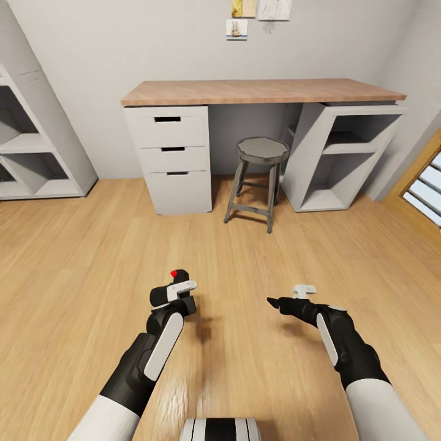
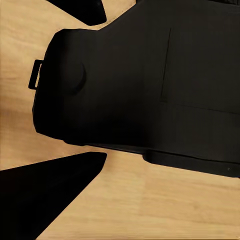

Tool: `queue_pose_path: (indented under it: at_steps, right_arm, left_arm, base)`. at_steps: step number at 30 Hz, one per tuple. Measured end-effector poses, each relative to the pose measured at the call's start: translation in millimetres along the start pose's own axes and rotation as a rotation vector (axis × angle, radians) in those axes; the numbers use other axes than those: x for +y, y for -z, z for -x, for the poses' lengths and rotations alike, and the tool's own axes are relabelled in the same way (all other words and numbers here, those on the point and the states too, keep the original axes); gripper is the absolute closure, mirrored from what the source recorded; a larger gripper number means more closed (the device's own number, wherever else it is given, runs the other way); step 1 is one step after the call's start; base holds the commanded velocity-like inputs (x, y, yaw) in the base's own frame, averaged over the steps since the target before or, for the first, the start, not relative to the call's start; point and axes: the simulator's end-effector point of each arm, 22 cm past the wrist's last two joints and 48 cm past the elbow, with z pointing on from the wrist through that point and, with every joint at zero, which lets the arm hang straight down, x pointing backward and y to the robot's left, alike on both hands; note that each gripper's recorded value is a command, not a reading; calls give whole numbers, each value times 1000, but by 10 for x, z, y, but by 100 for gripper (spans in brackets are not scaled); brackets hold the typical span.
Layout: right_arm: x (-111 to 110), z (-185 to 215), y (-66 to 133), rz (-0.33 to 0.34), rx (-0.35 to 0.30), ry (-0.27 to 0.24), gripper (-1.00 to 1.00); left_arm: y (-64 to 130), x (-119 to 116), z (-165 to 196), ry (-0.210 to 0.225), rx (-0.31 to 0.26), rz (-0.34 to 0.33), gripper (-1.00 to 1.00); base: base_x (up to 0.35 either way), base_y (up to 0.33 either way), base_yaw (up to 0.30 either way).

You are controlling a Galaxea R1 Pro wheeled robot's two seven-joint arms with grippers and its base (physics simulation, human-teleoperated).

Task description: Attach the digital camera to the camera tripod in the bedroom.

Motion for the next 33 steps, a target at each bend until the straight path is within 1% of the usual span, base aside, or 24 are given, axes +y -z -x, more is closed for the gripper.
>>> queue_pose_path:
  at_steps: [7,23,33]
  right_arm:
    - [52,130,105,3,-17,6,-100]
    - [194,445,349,14,-75,27,-100]
    - [206,464,363,14,-79,30,-100]
  left_arm:
    - [80,0,63,-5,-16,3,100]
    - [360,-61,329,-5,-76,-11,100]
    - [379,-68,344,-8,-80,-12,100]
  base:
    - [0,0,0]
    - [0,0,0]
    - [0,0,0]
